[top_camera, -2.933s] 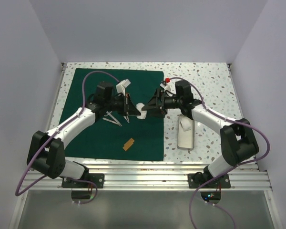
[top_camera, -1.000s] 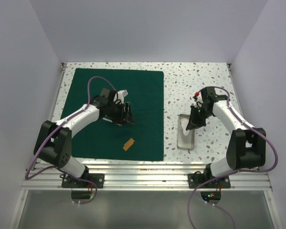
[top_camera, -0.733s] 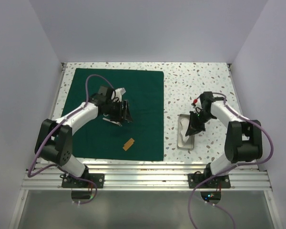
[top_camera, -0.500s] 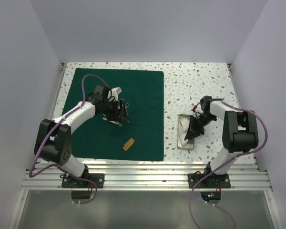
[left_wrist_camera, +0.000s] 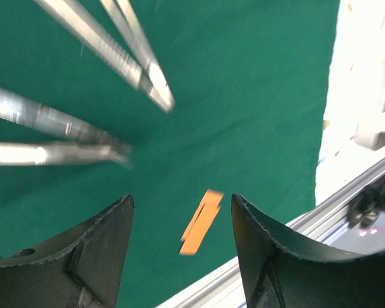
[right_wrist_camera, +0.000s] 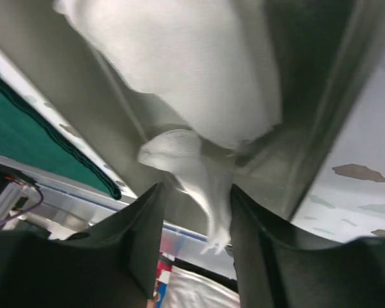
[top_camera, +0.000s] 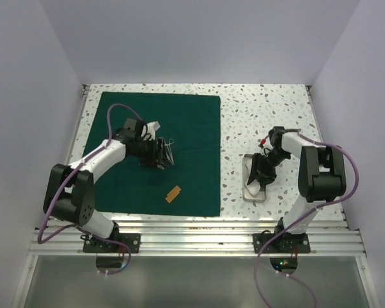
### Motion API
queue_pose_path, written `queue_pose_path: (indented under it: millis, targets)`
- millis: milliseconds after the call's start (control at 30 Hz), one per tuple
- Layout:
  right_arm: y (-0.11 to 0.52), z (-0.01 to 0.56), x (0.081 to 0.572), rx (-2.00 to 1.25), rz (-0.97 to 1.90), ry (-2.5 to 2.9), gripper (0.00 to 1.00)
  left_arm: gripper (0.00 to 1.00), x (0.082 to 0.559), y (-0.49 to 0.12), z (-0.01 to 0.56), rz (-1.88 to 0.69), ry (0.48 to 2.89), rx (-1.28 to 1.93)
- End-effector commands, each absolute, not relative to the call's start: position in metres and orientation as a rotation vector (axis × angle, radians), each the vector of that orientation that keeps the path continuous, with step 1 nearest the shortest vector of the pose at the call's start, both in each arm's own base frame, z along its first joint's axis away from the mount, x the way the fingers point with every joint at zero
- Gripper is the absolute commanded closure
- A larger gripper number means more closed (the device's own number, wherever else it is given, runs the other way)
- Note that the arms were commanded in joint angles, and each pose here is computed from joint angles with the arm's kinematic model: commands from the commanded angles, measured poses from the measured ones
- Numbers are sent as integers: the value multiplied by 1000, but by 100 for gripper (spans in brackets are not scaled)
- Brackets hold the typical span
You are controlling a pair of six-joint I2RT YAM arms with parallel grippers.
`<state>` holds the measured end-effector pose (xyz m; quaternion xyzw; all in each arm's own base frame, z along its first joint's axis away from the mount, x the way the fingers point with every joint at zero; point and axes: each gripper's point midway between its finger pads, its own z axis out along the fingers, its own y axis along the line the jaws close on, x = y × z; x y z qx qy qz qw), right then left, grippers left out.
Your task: Prepare the surgical pack
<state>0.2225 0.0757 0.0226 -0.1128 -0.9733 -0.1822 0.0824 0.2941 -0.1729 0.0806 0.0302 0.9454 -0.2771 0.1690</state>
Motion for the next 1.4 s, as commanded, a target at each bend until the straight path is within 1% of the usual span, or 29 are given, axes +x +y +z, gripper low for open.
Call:
queue_pose_path:
  millis: [0,33,133,267,400,500,533,600,700,767,900,933,1167,1367]
  targets:
    - [74,43,235,-315,-545,-2986,51,33,271,-158,78,-711,2724,117]
    - [74,51,236,-310,-549,-3013,46,32,263,-155,76,-697,2732,118]
    - [69,66,239,-302,-505,-3065,38,31,245,-154,70,-639,2766,139]
    - [65,86,239,-298,-458,-3138,34,31,226,-157,61,-585,2794,137]
    - [60,84,231,-285,-393,-3155,35,32,215,-164,61,-554,2800,127]
    - [63,73,224,-313,-415,-3139,44,34,212,-166,63,-547,2797,111]
    - [64,68,219,-319,-414,-3122,51,34,213,-166,66,-547,2787,109]
    - [63,61,219,-329,-407,-3122,58,34,213,-167,68,-538,2779,110]
    - [63,49,218,-369,-387,-3102,83,33,213,-169,63,-523,2796,129]
    - [63,44,220,-390,-387,-3093,86,32,213,-172,62,-520,2795,143]
    - [58,28,220,-407,-312,-3045,99,32,218,-177,65,-528,2783,142]
    - [56,25,218,-417,-294,-3036,100,32,219,-178,66,-528,2781,145]
    - [46,9,215,-435,-182,-3002,100,32,219,-178,66,-521,2782,132]
    - [61,34,229,-423,-292,-3069,99,32,214,-172,63,-488,2800,120]
